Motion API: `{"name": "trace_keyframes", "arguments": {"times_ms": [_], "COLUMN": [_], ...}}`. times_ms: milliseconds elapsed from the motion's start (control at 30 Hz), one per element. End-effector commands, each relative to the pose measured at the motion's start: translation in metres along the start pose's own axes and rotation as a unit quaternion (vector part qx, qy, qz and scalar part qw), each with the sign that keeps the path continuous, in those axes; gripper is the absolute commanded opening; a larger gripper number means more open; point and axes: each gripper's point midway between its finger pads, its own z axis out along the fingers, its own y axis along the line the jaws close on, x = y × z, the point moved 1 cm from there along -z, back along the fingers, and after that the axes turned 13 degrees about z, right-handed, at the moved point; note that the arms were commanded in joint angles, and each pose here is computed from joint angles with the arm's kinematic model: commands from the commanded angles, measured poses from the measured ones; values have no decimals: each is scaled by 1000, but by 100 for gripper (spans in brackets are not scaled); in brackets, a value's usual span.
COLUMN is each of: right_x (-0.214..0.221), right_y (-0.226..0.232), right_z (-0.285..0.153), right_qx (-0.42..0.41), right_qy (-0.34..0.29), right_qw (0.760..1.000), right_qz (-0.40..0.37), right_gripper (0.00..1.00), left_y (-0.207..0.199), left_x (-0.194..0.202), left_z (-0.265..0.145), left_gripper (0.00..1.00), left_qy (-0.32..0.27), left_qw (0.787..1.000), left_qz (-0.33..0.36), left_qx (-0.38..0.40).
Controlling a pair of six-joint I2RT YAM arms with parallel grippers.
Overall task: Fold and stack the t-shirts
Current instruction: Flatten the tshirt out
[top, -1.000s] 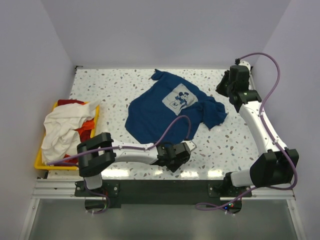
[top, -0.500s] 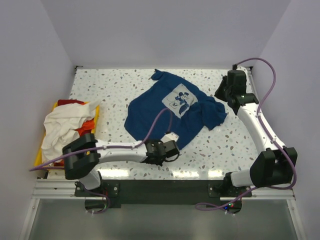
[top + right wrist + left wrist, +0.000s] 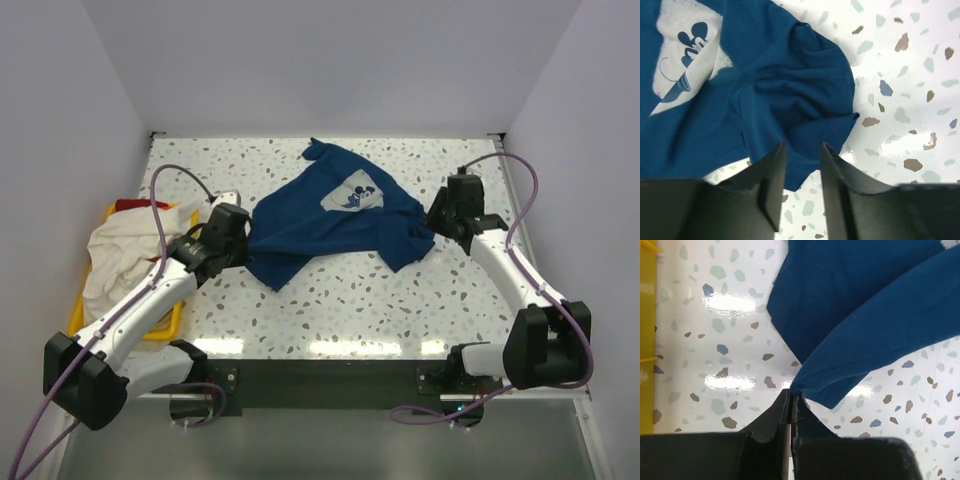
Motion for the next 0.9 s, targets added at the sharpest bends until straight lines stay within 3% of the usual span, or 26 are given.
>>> {"name": "trace_keyframes", "arguments": {"times_ms": [0,600,867], "right_x": [8,58,61], "right_y": [-3,-35,-45], "right_z": [-2,52,57], "right_qx": [-16,29,47], "right_qy": [-5,49,42], "right_qw": [1000,998,998], "right_qz": [15,28,30], "right_gripper": [40,48,49], "left_y": [12,12,11], "left_x": [-4,-19,-21], "left_z": [1,10,9], "left_gripper": [0,0,0], "left_qy": [1,-12,-15], "left_qw": [1000,999,999], "left_qz": [-1,3,5], "left_qx": [10,32,37]}}
